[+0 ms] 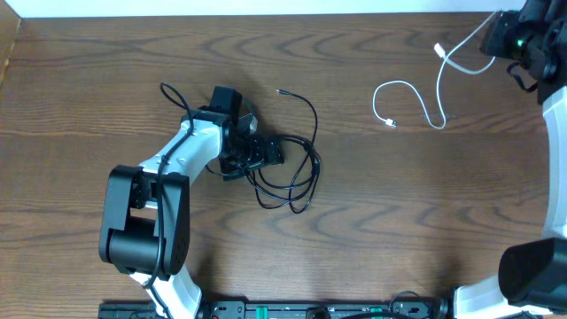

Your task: Untangle cables

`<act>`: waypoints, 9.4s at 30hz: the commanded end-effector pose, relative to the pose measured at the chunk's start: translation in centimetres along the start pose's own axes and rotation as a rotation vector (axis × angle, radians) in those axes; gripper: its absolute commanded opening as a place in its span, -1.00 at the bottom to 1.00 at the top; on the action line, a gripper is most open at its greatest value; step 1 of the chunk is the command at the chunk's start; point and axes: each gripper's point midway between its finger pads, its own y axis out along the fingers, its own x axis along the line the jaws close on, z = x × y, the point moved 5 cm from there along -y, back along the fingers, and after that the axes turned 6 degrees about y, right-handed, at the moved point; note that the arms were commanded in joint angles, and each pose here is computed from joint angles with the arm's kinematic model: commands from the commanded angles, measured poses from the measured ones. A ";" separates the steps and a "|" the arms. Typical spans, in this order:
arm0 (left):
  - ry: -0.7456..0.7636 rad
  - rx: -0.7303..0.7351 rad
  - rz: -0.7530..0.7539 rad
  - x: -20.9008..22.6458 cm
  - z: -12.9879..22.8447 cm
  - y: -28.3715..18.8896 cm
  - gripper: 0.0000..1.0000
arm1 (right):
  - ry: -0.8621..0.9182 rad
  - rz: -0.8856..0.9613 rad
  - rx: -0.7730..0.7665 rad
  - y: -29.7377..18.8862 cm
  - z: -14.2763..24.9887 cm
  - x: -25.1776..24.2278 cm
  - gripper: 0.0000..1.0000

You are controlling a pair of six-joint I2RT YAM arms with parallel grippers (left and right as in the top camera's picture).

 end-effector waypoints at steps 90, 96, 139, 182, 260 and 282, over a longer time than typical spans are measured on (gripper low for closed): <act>-0.008 0.030 -0.054 1.4 0.6 1.2 0.96 | -0.029 0.127 0.510 10.2 17.7 2.5 0.99; -0.008 0.030 -0.054 1.4 0.6 1.2 0.96 | -0.043 0.253 0.508 9.8 17.8 0.9 0.98; -0.008 0.030 -0.054 1.4 0.6 1.2 0.96 | -0.132 0.438 0.733 16.6 28.3 0.4 -0.98; -0.008 0.030 -0.054 1.4 0.6 1.2 0.96 | 0.246 0.546 0.585 15.1 21.0 -19.6 -0.98; 0.004 -0.005 -0.092 1.8 0.0 1.2 0.96 | -0.158 -0.448 1.261 2.3 37.2 19.5 -0.29; 0.003 -0.003 -0.092 1.8 0.0 1.2 0.96 | -0.179 -0.250 1.190 3.1 39.2 19.7 -0.45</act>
